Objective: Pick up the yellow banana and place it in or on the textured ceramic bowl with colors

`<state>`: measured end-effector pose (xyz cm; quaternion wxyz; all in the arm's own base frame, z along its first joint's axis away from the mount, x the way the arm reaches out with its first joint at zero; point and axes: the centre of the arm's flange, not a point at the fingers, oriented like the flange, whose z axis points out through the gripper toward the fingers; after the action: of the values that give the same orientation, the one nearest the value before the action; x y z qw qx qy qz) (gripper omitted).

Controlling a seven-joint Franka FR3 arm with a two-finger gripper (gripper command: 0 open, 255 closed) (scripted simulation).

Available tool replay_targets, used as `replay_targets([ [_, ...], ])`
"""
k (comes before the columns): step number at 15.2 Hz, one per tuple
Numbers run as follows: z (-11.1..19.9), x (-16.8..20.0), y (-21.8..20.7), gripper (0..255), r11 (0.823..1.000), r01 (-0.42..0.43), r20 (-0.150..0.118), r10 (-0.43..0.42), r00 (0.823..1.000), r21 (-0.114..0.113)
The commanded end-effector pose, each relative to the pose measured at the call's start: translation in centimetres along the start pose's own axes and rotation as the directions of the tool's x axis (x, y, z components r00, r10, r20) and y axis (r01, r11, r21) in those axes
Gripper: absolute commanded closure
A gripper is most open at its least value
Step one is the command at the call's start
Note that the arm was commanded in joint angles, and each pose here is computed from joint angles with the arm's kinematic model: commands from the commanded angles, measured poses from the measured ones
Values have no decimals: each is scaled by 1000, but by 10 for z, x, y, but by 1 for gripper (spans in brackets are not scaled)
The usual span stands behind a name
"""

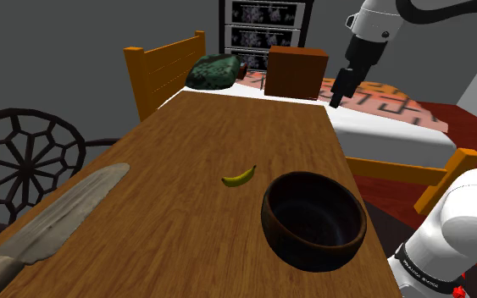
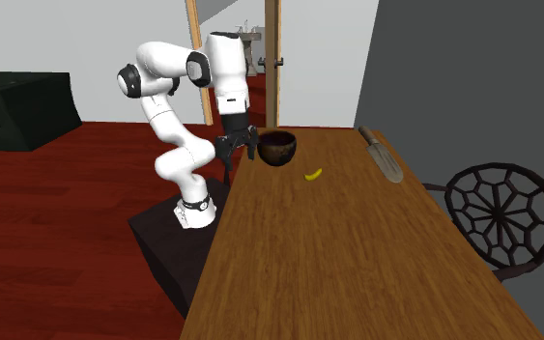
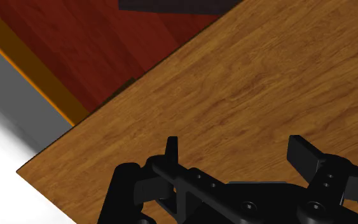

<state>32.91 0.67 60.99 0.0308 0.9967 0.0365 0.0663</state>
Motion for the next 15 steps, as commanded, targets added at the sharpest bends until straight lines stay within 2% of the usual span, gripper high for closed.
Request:
replay_targets([
  [1, 0, 0, 0, 0, 1000, 0, 0, 0, 1000, 0],
  [4, 14, 26, -25, 0, 990, 142, -3, -142, 990, 8],
  [6, 23, 41, -43, 0, 972, 235, -6, -235, 972, 13],
  [8, 32, 55, -63, 0, 945, 326, -9, -326, 945, 18],
  [11, 46, 71, -95, 0, 889, 457, -15, -456, 890, 24],
  [13, 54, 80, -118, 0, 842, 539, -19, -538, 842, 28],
  [15, 63, 86, -141, 0, 787, 616, -24, -616, 788, 32],
])
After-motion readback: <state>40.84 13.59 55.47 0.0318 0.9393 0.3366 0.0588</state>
